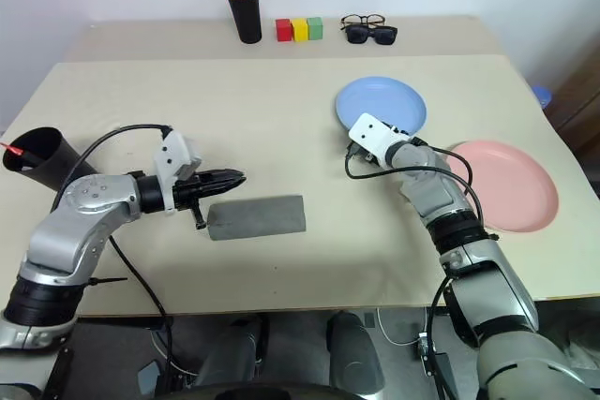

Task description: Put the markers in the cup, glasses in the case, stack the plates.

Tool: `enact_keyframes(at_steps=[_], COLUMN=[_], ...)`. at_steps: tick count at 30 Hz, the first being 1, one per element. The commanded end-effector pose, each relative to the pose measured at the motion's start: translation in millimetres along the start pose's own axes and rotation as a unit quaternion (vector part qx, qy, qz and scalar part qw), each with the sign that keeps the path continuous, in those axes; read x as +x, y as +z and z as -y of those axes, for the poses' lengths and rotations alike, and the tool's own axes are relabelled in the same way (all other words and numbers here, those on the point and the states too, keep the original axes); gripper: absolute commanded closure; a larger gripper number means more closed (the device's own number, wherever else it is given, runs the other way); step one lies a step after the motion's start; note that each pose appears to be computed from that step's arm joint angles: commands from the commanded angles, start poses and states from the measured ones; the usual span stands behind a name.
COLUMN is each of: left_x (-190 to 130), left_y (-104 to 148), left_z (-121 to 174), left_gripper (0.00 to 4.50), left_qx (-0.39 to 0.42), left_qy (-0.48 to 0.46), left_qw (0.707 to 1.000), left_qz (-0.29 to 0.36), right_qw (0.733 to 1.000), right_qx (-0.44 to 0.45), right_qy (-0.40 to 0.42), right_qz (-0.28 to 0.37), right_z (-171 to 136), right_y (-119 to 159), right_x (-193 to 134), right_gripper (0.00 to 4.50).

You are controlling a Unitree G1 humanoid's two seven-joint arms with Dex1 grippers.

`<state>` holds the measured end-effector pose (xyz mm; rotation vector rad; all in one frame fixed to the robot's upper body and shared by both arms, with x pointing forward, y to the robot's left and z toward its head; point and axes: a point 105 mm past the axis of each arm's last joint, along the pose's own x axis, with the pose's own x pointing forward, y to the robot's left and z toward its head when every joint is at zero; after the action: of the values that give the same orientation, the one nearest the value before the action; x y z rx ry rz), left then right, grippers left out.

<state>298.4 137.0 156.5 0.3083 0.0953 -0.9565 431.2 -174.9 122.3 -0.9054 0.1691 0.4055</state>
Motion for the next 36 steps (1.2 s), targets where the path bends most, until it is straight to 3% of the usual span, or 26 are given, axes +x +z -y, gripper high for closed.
enact_keyframes(at_steps=[1, 2, 8, 12, 19, 22, 27, 31, 36], left_x=[-7, -8, 2, 29, 71, 80, 87, 84, 78], left_y=[15, 14, 31, 44, 53, 57, 53, 48, 43], left_z=[1, 2, 4, 31, 54, 55, 57, 56, 51], left_gripper=[4.26, 4.26, 4.26, 4.26, 4.26, 4.26, 4.26, 4.26, 4.26], left_qx=[0.019, 0.018, 0.034, 0.0, -0.001, 0.003, 0.004, 0.011, -0.001], left_qy=[0.024, 0.027, 0.038, -0.076, -0.19, -0.205, -0.22, -0.204, -0.181], left_qw=[0.999, 0.999, 0.993, 0.987, 0.969, 0.965, 0.962, 0.966, 0.972], left_qz=[0.035, 0.037, 0.11, 0.138, 0.155, 0.164, 0.163, 0.155, 0.148], right_qw=[0.999, 0.999, 0.995, 0.991, 0.985, 0.983, 0.993, 0.993, 0.99], right_qx=[-0.023, -0.031, -0.06, -0.077, -0.041, -0.025, 0.014, 0.08, 0.091], right_qy=[-0.011, -0.012, -0.07, -0.105, -0.114, -0.103, -0.073, -0.023, -0.015], right_qz=[0.021, 0.025, 0.03, -0.011, -0.126, -0.15, -0.095, -0.084, -0.107], right_z=[7, 8, 32, 51, 41, 32, 7, -22, -33], right_y=[12, 13, 16, -5, -46, -55, -34, -34, -48], right_x=[1, 1, -21, -88, -170, -181, -166, -150, -139], right_gripper=[4.01, 4.47, 4.47, 4.47, 4.47, 3.5, 1.07, 1.07, 1.07])
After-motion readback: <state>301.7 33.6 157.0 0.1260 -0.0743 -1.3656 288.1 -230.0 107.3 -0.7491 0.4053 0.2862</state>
